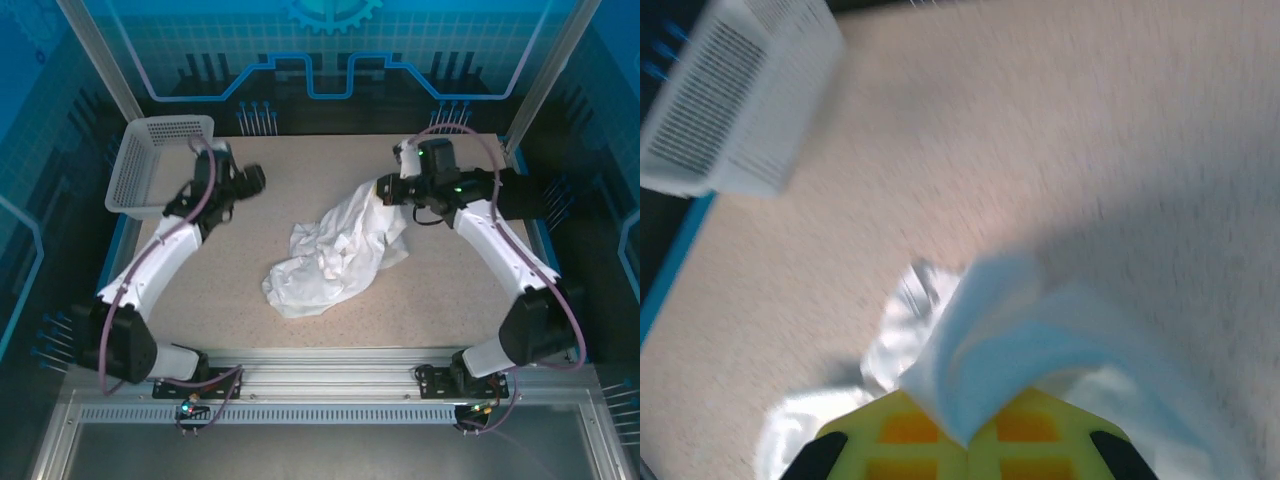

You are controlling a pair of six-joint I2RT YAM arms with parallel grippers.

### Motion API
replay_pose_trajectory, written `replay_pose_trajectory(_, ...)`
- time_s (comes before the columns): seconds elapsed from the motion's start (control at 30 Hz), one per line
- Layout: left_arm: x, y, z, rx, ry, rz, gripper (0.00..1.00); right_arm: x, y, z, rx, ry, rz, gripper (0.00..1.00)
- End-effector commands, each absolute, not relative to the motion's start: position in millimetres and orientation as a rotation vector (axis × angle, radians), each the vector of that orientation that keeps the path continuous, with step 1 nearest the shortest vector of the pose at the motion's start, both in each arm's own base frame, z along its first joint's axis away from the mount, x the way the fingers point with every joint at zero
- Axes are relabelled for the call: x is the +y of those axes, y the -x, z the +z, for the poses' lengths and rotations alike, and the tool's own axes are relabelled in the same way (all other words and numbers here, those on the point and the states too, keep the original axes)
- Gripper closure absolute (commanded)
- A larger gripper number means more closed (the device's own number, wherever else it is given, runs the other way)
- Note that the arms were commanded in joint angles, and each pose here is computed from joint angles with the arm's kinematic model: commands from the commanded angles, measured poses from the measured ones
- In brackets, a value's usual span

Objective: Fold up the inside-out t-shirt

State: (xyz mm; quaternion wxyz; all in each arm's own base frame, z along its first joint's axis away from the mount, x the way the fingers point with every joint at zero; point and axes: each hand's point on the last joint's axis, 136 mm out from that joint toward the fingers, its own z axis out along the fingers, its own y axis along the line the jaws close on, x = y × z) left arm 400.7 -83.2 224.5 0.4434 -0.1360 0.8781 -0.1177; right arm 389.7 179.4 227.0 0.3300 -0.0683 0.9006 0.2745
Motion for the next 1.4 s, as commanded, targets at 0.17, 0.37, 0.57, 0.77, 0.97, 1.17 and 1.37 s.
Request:
replay_pose_trajectory(0.17,-220.7,-282.4,177.4,2.311,-0.215,-0.661,0.15,151.8,-382.1,209.8,2.432,0.151,0.615,1.00)
replay_pose_trajectory(0.37,-269.1,-237.6,129.8,2.377,-0.543,-0.607,0.15,139.7,-380.5,206.5,2.435,0.128,0.603,1.00)
replay_pose_trajectory(0.57,-305.4,-249.3,99.2,2.416,-0.624,-0.494,0.32,139.4,-378.2,203.2,2.435,0.128,0.620,1.00)
replay_pose_trajectory(0.77,-309.7,-273.2,81.7,2.452,-0.636,-0.317,0.88,127.9,-378.2,213.9,2.408,0.102,0.617,1.00)
replay_pose_trajectory(0.97,-267.4,-297.9,238.0,2.089,-0.450,-0.369,1.00,108.5,-365.2,306.5,2.172,0.135,0.567,1.00)
replay_pose_trajectory(1.17,-146.2,-297.0,439.1,1.565,-0.038,-0.463,1.00,85.7,-322.2,447.9,1.778,0.141,0.457,1.00)
replay_pose_trajectory(1.37,-100.1,-284.4,529.5,1.389,0.046,-0.295,1.00,73.6,-290.7,523.1,1.606,0.156,0.378,1.00)
